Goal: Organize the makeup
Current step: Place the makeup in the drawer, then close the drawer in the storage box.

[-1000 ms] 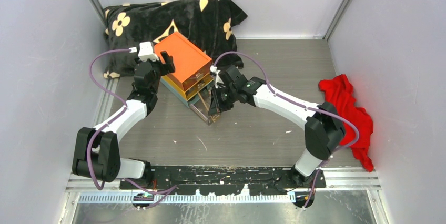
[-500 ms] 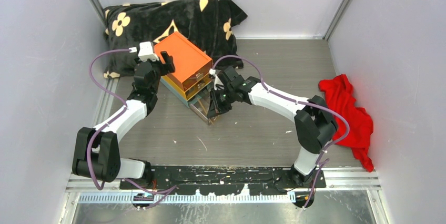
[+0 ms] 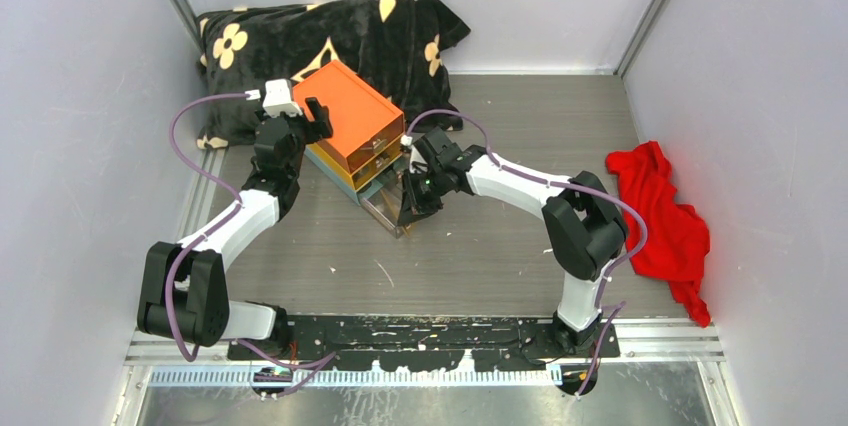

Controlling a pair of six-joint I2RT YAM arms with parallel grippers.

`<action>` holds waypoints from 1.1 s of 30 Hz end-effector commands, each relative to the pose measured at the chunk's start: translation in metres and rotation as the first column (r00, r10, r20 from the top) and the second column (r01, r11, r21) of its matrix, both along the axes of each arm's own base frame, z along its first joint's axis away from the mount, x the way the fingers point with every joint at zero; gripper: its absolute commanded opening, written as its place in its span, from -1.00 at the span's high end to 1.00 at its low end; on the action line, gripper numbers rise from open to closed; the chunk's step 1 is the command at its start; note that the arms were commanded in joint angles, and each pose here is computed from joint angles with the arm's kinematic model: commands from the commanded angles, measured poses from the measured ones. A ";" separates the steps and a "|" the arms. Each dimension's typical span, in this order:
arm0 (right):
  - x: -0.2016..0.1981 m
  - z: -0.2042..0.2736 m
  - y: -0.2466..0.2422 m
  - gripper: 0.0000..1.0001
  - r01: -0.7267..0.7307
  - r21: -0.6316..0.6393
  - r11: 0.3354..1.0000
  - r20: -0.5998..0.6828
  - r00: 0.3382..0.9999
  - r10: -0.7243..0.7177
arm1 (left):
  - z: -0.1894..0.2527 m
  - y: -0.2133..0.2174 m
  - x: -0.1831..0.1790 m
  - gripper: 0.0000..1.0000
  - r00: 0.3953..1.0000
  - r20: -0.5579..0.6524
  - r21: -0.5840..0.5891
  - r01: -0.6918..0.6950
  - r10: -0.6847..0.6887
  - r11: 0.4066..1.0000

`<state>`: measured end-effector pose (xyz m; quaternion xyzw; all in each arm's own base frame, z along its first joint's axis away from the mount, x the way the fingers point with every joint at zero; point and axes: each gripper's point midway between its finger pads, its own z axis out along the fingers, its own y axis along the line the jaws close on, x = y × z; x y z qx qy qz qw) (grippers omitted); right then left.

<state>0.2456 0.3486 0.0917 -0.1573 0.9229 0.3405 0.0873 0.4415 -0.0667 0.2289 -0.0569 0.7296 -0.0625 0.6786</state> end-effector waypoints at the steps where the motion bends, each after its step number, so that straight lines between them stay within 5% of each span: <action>1: 0.017 0.026 0.009 0.69 -0.020 0.063 0.998 0.097 0.995 0.014 | -0.118 -0.022 -0.043 -0.54 0.911 -0.390 0.075 0.178 -0.136 0.981; 16: 0.037 0.088 0.013 0.51 0.007 0.204 0.979 0.275 0.959 -0.064 | -0.118 -0.023 -0.043 -0.53 0.910 -0.389 0.075 0.184 -0.141 0.980; 23: 0.043 0.100 -0.019 0.51 0.086 0.141 0.986 0.403 0.905 -0.136 | -0.118 -0.023 -0.043 -0.53 0.910 -0.389 0.074 0.186 -0.143 0.980; 30: 0.026 0.052 -0.072 0.97 0.163 0.036 0.986 0.512 0.844 -0.158 | -0.118 -0.023 -0.043 -0.53 0.910 -0.390 0.075 0.185 -0.142 0.980; 33: 0.020 0.031 -0.086 0.98 0.164 0.035 0.986 0.572 0.805 -0.155 | -0.118 -0.023 -0.043 -0.53 0.910 -0.390 0.075 0.184 -0.141 0.980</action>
